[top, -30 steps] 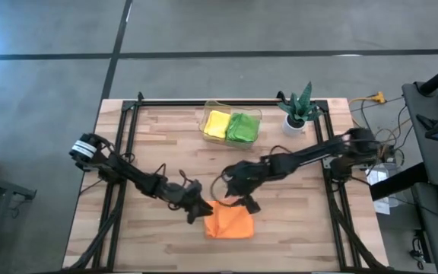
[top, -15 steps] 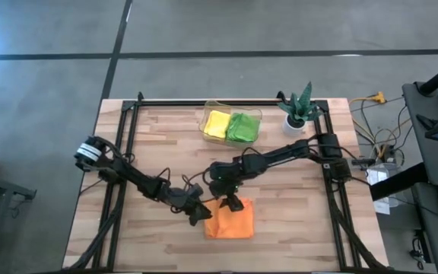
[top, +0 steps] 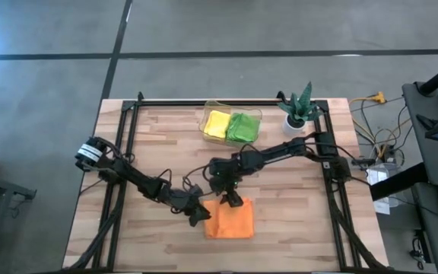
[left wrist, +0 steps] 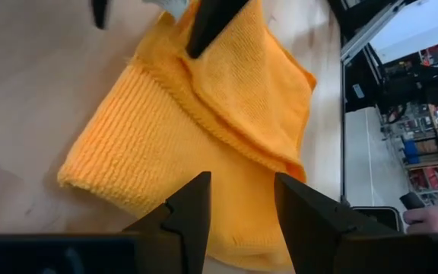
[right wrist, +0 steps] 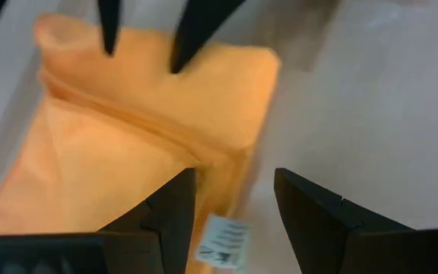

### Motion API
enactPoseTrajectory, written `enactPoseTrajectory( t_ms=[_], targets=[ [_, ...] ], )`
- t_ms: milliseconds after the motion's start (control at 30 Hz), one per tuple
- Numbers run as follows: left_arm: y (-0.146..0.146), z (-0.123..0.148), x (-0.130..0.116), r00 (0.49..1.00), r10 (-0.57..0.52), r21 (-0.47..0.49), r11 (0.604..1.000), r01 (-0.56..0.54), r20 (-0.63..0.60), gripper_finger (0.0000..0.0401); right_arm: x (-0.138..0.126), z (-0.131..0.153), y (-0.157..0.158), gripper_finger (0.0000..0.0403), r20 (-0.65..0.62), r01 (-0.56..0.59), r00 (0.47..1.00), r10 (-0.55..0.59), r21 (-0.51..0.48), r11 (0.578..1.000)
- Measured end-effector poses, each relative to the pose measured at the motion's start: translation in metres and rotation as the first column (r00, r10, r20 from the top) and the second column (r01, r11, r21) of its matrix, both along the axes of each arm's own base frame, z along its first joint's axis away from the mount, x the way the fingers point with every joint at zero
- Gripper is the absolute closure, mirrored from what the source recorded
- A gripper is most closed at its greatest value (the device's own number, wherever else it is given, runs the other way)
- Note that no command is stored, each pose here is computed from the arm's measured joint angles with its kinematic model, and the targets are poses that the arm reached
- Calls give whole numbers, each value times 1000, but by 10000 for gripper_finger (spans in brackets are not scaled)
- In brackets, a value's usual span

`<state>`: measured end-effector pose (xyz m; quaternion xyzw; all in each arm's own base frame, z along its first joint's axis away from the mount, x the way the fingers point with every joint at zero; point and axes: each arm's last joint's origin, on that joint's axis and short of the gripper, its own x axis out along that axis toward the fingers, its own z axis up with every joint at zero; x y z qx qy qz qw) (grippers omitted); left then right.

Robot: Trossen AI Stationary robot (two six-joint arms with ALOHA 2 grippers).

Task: Fold microfiber towels
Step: Fold the orange microfiber towel

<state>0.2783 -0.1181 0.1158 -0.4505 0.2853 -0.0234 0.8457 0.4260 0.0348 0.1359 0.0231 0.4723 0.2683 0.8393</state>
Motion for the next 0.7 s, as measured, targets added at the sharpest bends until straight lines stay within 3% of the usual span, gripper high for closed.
enactPoseTrajectory(
  t_ms=[333,700],
  targets=[
    [1,-1,-1,1000,-3,8,1000,3,-2,272,-3,-3,0,241,-7,-30,1000,31,29,999],
    [1,-2,-1,1000,-3,13,1000,3,-6,272,-3,-3,1,362,2,-55,998,55,42,998]
  ],
)
